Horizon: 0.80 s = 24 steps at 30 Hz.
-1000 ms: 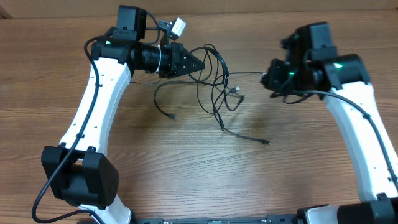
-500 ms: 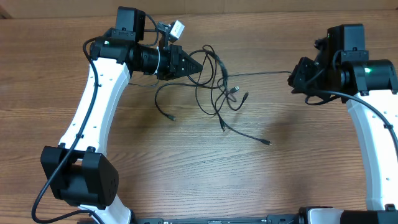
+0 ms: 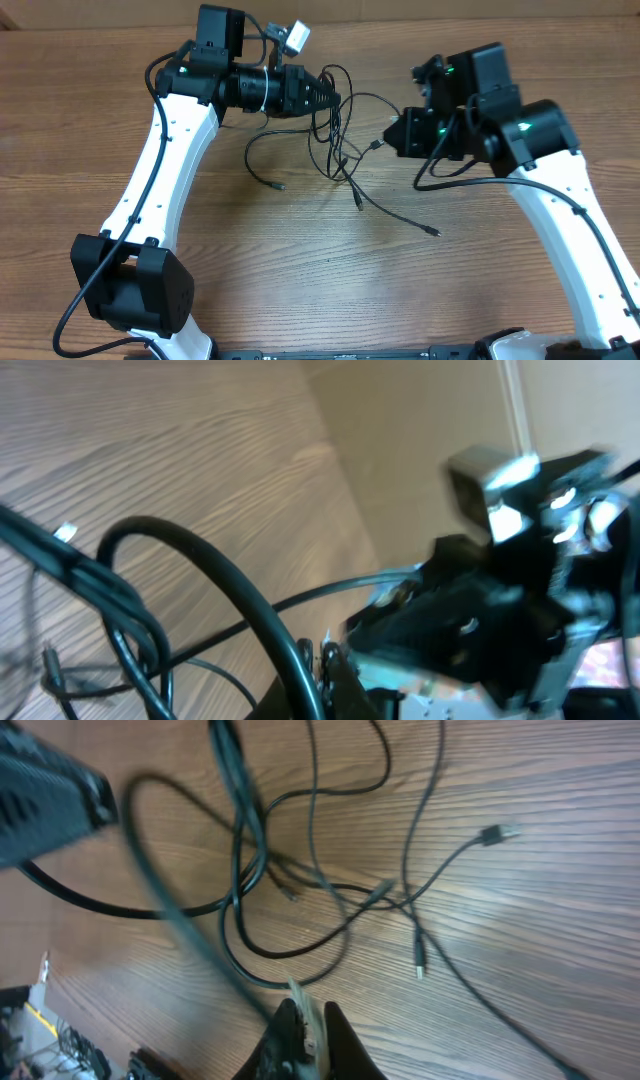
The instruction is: Untangle cables
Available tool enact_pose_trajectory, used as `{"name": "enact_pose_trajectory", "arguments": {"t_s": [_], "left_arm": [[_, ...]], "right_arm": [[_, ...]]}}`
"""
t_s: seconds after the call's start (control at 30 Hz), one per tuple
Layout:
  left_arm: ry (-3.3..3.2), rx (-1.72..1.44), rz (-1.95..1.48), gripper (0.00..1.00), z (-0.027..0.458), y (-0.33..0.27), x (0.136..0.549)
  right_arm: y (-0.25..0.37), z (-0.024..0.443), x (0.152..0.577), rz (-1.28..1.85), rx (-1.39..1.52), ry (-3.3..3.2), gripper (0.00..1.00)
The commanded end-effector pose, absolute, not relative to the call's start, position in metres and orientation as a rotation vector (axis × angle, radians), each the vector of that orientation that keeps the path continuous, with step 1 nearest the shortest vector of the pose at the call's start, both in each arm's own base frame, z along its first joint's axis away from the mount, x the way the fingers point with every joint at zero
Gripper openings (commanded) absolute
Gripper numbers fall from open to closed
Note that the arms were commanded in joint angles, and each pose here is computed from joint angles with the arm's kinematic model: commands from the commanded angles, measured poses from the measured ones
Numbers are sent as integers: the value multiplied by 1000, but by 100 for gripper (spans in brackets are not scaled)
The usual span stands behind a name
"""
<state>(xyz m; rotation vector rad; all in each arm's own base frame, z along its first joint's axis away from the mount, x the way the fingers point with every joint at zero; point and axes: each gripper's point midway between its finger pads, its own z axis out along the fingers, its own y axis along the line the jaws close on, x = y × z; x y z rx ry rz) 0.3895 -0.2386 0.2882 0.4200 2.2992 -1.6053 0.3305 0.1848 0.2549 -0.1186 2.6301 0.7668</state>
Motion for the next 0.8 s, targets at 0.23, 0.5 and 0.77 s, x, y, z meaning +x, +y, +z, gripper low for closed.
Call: {"name": "enact_pose_trajectory", "arguments": {"t_s": [0.23,0.5,0.77], "left_arm": [[2204,416,-1828,4,336,-245,374],[2171,429,-1886,4,347,-247,373],[2172,428,-1914,4,349,-247,371]], "right_arm": [[210,242,332,800,-146,2662,95],[203,227,329,775,15,2745,88],[197,218,338,753,322,2756,79]]}}
